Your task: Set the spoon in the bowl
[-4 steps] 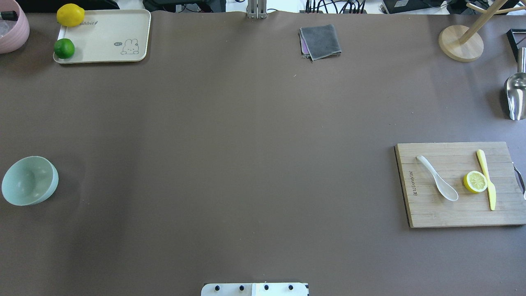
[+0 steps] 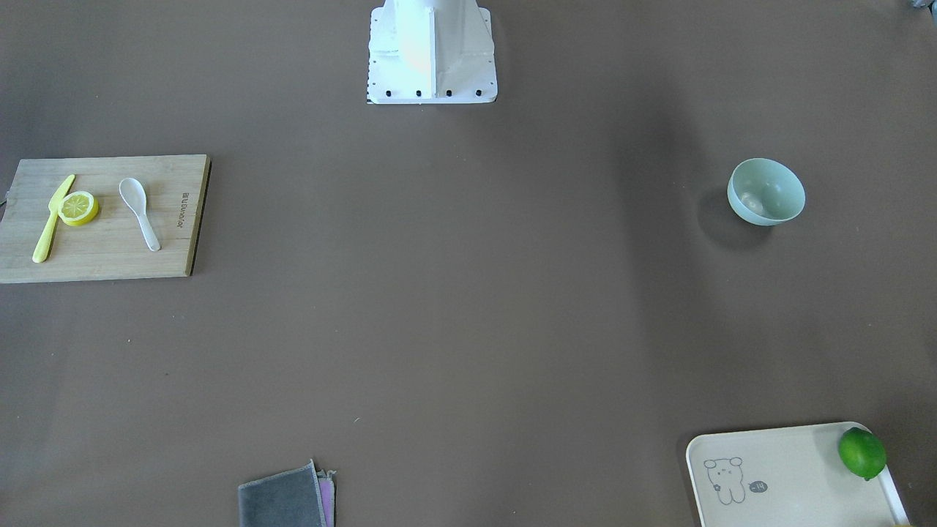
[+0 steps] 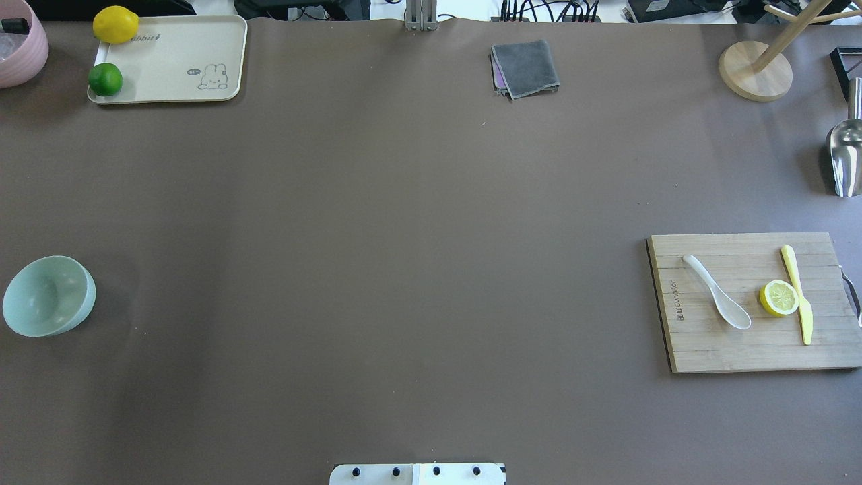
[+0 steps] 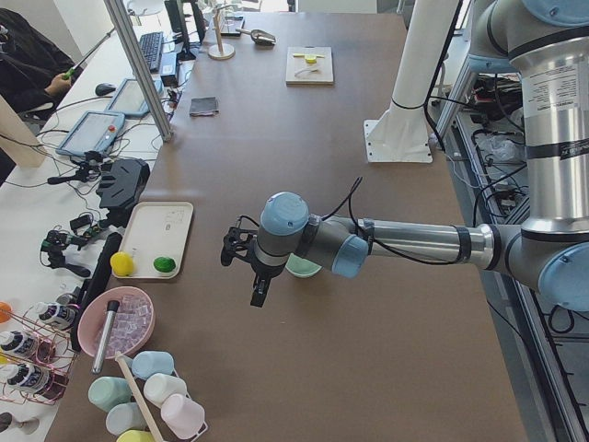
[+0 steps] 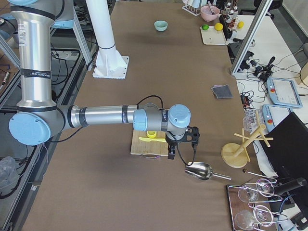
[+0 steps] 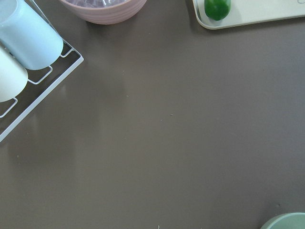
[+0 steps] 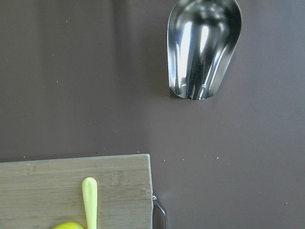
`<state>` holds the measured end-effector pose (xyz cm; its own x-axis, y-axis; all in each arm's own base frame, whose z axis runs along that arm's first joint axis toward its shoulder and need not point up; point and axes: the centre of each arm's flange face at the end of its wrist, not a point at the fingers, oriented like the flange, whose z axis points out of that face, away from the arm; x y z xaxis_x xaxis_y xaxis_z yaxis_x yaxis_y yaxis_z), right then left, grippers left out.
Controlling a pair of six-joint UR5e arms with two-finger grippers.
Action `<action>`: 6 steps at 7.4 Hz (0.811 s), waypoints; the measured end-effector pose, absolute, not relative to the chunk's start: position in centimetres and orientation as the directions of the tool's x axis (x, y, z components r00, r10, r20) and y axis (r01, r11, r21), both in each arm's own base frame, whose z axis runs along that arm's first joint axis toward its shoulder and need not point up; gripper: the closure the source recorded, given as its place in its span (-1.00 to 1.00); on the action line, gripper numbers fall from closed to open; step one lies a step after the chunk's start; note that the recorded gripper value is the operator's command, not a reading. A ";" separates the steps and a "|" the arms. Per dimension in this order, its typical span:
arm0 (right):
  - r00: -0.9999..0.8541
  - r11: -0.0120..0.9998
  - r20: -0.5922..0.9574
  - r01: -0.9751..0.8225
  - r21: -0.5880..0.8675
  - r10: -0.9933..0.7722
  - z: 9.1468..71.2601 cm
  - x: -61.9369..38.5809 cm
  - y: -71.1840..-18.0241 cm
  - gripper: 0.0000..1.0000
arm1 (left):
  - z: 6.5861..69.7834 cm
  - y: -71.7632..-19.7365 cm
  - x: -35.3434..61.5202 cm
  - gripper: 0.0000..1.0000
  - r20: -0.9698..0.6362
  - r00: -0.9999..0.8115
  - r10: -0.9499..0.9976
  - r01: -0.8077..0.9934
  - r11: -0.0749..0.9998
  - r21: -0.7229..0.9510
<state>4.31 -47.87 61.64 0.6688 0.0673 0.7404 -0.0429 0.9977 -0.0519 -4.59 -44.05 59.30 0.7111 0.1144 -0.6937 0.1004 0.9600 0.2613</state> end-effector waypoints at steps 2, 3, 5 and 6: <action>0.669 0.998 0.740 -0.043 -0.052 0.067 61.6 4.3 -47.9 -1.00 | 59.4 -44.0 -4.6 -0.95 -0.694 0.711 0.111 0.101 0.961 0.257; 0.669 0.998 0.740 -0.043 -0.052 0.067 61.6 4.3 -47.9 -1.00 | 59.5 -44.0 -4.6 -0.95 -0.695 0.711 0.109 0.102 0.961 0.255; 0.669 0.998 0.740 -0.042 -0.051 0.066 61.6 4.3 -47.9 -1.00 | 59.3 -43.9 -4.6 -0.95 -0.696 0.710 0.109 0.103 0.961 0.255; 0.669 0.998 0.740 -0.042 -0.051 0.066 61.6 4.3 -47.9 -1.00 | 59.3 -43.9 -4.6 -0.95 -0.696 0.710 0.109 0.103 0.961 0.256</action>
<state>4.31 -47.88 61.64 0.6688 0.0665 0.7404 -0.0424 0.9978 -0.0513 -4.58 -43.95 59.28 0.7095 0.1092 -0.6962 0.1032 0.9611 0.2560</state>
